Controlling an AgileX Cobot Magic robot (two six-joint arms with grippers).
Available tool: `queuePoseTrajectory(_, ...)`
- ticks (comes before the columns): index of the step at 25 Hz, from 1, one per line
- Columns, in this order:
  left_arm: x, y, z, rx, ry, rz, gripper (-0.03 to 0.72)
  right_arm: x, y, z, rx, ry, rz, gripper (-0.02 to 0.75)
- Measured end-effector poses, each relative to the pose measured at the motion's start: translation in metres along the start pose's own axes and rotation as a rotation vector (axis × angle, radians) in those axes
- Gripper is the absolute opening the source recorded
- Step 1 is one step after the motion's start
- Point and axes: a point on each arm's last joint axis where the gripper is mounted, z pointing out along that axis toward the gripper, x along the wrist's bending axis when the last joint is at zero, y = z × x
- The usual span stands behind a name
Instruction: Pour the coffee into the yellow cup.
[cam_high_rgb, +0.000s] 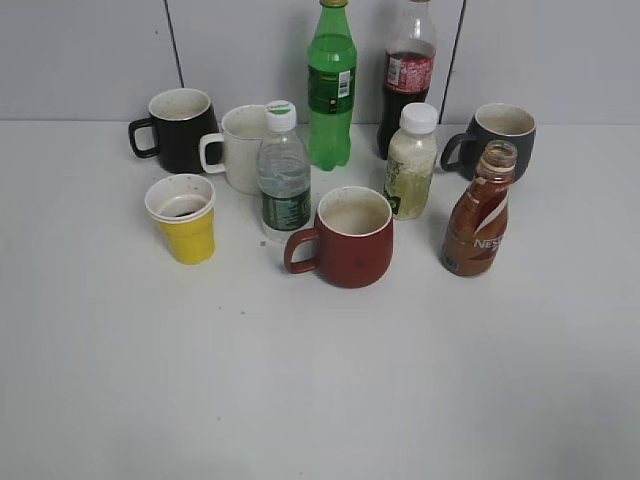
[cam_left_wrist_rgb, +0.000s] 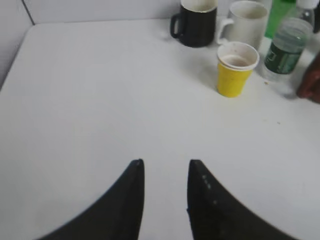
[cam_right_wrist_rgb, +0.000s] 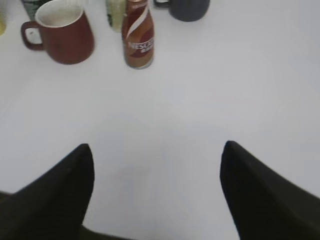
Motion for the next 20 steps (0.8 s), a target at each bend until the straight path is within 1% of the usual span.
queuePoseTrajectory(1, 0.0000, 0.0000, 0.0000, 0.000, 0.000, 0.000, 0.230, 0.0002, -0.0011, -0.0022, -0.018, -0.027, 0.012, 0.588)
queuePoseTrajectory(2, -0.0002, -0.0025, -0.0044, -0.030, 0.037, -0.019, 0.230, 0.0006, -0.0023, -0.0044, -0.034, -0.050, 0.022, 0.588)
queuePoseTrajectory(3, -0.0003, -0.0026, -0.0047, -0.034, 0.047, -0.023, 0.230, 0.0011, -0.0034, -0.0064, -0.050, -0.067, 0.028, 0.588)
queuePoseTrajectory(5, -0.0005, -0.0027, -0.0049, -0.035, 0.060, -0.030, 0.228, 0.0013, -0.0038, -0.0071, -0.055, -0.081, 0.034, 0.588)
queuePoseTrajectory(20, -0.0005, -0.0027, -0.0049, -0.035, 0.064, -0.032, 0.226, 0.0014, -0.0040, -0.0074, -0.057, -0.083, 0.034, 0.587)
